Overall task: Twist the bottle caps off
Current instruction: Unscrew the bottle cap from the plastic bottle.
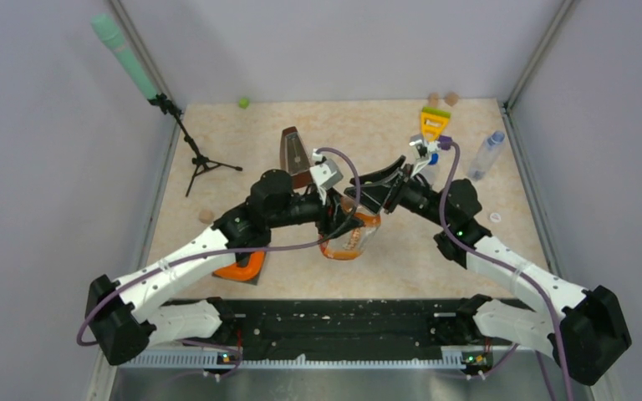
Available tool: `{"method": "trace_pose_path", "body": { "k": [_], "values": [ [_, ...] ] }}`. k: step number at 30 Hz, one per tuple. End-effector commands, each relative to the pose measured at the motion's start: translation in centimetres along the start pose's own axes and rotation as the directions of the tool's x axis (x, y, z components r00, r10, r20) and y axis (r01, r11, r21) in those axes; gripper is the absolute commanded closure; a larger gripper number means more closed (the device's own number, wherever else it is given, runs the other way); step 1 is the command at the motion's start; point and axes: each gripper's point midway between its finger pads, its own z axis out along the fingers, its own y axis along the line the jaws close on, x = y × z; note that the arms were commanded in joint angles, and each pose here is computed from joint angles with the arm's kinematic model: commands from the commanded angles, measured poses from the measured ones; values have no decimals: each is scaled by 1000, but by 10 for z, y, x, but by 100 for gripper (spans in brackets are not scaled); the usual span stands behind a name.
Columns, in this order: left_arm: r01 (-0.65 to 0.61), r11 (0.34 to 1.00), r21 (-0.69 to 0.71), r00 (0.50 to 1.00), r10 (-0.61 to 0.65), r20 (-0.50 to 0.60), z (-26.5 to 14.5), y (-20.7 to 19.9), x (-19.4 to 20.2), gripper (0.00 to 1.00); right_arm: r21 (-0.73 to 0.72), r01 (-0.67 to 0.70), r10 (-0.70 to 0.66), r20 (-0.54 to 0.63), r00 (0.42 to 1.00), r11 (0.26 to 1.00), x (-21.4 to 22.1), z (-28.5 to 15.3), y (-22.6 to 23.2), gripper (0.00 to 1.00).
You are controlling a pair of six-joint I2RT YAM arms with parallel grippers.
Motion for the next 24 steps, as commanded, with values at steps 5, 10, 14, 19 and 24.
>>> {"method": "trace_pose_path", "body": {
  "k": [5,10,14,19,24],
  "values": [
    [-143,962,-235,988,152,19,-5,18,-19,100,26,26,-27,41,999,999,-16,4,4,43],
    [-168,937,-307,986,156,-61,3,26,-9,100,46,32,-36,88,995,998,-24,0,3,42],
    [-145,935,-323,989,135,-54,7,29,-8,100,72,14,-21,99,995,997,-23,-2,-2,44],
    [-139,917,-374,990,135,-38,6,37,-12,100,82,7,-14,92,996,997,-19,-4,-5,51],
    [-143,914,-380,990,138,-38,4,37,-11,100,108,8,-17,87,996,994,-19,-4,-10,57]
  ]
}}
